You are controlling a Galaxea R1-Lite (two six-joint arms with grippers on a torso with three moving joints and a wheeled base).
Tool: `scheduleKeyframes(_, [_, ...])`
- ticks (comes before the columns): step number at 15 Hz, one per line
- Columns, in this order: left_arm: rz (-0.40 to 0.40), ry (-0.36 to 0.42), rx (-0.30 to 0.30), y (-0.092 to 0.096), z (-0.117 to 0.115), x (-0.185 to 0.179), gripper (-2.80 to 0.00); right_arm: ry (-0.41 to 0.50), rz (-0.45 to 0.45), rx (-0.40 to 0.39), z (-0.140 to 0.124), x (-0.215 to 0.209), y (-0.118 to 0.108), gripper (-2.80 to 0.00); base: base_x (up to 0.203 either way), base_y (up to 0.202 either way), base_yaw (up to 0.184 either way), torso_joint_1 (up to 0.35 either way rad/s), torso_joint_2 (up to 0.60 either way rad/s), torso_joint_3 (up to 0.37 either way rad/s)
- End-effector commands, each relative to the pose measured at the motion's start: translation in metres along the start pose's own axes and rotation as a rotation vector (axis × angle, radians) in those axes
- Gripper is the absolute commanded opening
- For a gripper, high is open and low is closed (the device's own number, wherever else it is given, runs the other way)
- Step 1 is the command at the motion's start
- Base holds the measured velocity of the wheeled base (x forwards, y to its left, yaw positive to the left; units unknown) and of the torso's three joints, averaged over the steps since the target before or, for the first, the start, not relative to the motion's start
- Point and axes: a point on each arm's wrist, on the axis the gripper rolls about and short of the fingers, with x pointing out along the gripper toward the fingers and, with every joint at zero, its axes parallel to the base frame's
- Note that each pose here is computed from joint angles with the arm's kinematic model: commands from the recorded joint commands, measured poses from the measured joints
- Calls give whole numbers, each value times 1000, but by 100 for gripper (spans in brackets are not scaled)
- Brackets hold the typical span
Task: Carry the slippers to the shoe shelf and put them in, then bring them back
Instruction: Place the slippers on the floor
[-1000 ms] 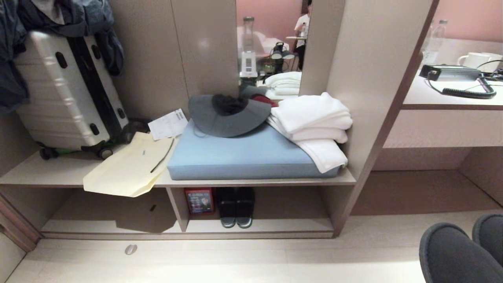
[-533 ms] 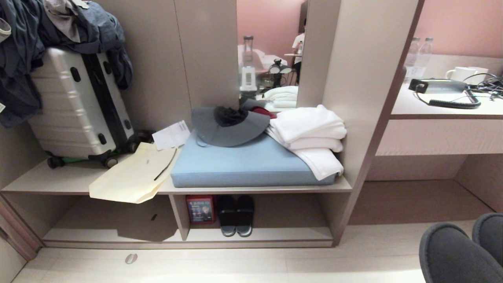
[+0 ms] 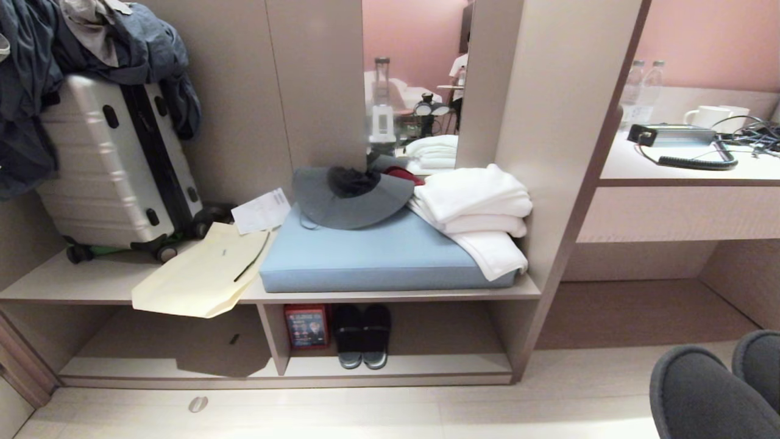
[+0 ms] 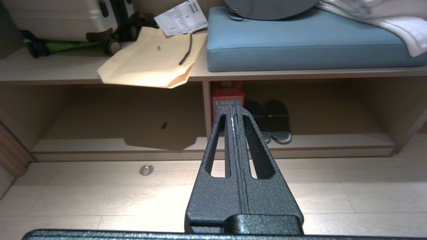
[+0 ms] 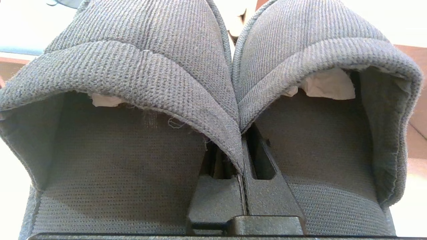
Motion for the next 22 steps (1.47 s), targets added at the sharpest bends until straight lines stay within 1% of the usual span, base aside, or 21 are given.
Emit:
scheduleKeyframes(1, [0, 0, 0, 0, 0, 0, -280, 1, 1, -1, 0, 0, 0, -280, -1, -122, 6, 2, 6, 7])
scheduleKeyframes(22, [0, 0, 0, 0, 0, 0, -280, 1, 1, 1, 0, 0, 0, -280, 0, -196, 3, 2, 3, 2])
